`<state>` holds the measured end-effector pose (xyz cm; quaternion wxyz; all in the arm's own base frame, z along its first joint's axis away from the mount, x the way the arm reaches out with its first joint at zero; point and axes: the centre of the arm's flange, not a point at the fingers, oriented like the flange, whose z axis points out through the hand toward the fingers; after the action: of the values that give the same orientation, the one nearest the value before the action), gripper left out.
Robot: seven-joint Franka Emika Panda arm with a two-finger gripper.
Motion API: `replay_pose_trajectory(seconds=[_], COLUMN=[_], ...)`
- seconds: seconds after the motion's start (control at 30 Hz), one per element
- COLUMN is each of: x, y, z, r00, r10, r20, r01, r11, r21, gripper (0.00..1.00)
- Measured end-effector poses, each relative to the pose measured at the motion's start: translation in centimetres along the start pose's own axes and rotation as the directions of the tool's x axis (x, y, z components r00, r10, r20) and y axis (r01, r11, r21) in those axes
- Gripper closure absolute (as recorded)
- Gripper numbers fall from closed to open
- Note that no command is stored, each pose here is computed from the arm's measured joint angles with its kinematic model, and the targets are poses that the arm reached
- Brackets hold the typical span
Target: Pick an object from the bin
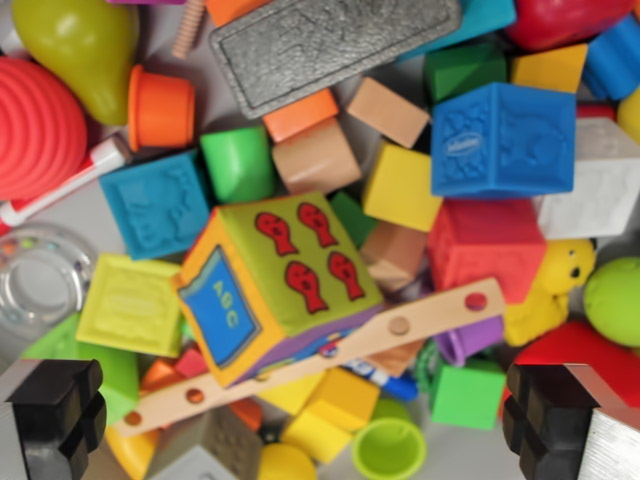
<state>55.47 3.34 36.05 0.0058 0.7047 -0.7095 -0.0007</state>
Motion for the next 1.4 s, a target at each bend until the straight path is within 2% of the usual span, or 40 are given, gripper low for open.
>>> replay_pose_trajectory(seconds=[0.13, 0.3, 0.43, 0.7, 0.8, 0.93, 0.97, 1.13, 1.17, 1.4], x=[-0.3, -0.7, -1.1, -1.7, -2.0, -2.4, -2.4, -2.9, -2.9, -3.6], y=[0.1, 0.3, 0.4, 0.7, 0.8, 1.0, 1.0, 1.1, 1.2, 1.5], z=[0.5, 1.3, 1.8, 3.0, 3.4, 4.1, 4.2, 5.0, 5.1, 6.2], r00=[0.9988, 0.9933, 0.9858, 0.9624, 0.9491, 0.9288, 0.926, 0.8956, 0.8921, 0.8394], r10=[0.048, 0.116, 0.168, 0.272, 0.315, 0.37, 0.378, 0.445, 0.452, 0.544], r20=[0.0005, 0.0011, 0.0017, 0.0025, 0.0036, 0.0041, 0.0041, 0.0051, 0.0051, 0.0061], r01=[-0.048, -0.116, -0.168, -0.272, -0.315, -0.37, -0.378, -0.445, -0.452, -0.544], r11=[0.9988, 0.9933, 0.9858, 0.9624, 0.9491, 0.9288, 0.926, 0.8956, 0.8921, 0.8394], r21=[0.0011, 0.001, 0.0013, 0.0005, 0.0019, 0.0015, 0.0014, 0.0013, 0.0013, 0.0007], gripper=[0.0, 0.0, 0.0, 0.0, 0.0, 0.0, 0.0, 0.0, 0.0, 0.0])
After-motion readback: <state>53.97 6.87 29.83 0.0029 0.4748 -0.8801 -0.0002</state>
